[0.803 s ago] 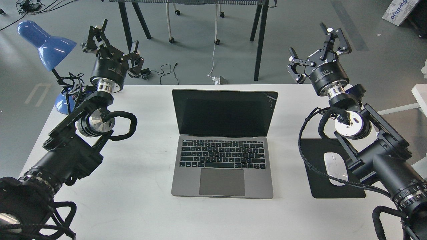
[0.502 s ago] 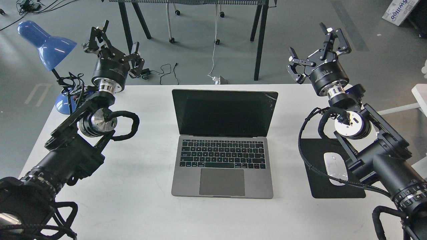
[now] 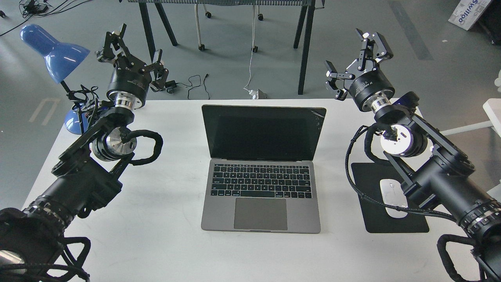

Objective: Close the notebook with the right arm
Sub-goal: 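Swing the right gripper inward toward the top of the laptop screen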

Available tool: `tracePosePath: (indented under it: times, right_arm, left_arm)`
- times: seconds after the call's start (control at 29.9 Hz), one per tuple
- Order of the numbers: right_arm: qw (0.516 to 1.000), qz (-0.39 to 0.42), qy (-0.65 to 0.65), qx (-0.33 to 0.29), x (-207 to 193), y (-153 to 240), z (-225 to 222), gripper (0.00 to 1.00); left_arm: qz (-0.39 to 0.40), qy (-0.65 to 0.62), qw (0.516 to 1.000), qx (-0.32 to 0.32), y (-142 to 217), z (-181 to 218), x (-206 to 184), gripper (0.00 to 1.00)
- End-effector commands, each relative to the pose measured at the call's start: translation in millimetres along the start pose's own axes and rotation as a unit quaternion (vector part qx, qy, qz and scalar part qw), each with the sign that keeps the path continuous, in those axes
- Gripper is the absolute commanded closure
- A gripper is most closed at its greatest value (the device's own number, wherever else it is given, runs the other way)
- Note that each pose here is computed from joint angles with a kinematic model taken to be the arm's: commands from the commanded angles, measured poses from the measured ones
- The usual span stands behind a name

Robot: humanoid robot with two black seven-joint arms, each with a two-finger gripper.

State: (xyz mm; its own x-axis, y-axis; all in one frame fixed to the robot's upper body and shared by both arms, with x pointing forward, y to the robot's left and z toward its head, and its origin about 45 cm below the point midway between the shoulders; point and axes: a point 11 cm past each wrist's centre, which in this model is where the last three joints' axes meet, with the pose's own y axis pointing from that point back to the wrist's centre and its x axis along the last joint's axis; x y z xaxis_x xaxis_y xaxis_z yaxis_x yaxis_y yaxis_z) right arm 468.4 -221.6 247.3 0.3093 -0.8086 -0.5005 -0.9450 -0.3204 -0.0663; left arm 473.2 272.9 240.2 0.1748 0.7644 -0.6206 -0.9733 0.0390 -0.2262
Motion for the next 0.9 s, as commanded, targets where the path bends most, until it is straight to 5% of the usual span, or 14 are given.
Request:
tracePosePath:
  times: [0.0, 0.87]
  right_arm:
    - [0.999, -0.013, 0.042, -0.017, -11, -13, -3, 0.0]
    - [0.919, -0.11, 0.346, -0.151, -48, -42, 21, 0.0]
  left_arm:
    - [0.0, 0.0, 1.0, 0.0, 0, 0, 0, 0.0]
    - [0.0, 0.0, 1.0, -0.001, 0, 0, 0, 0.0]
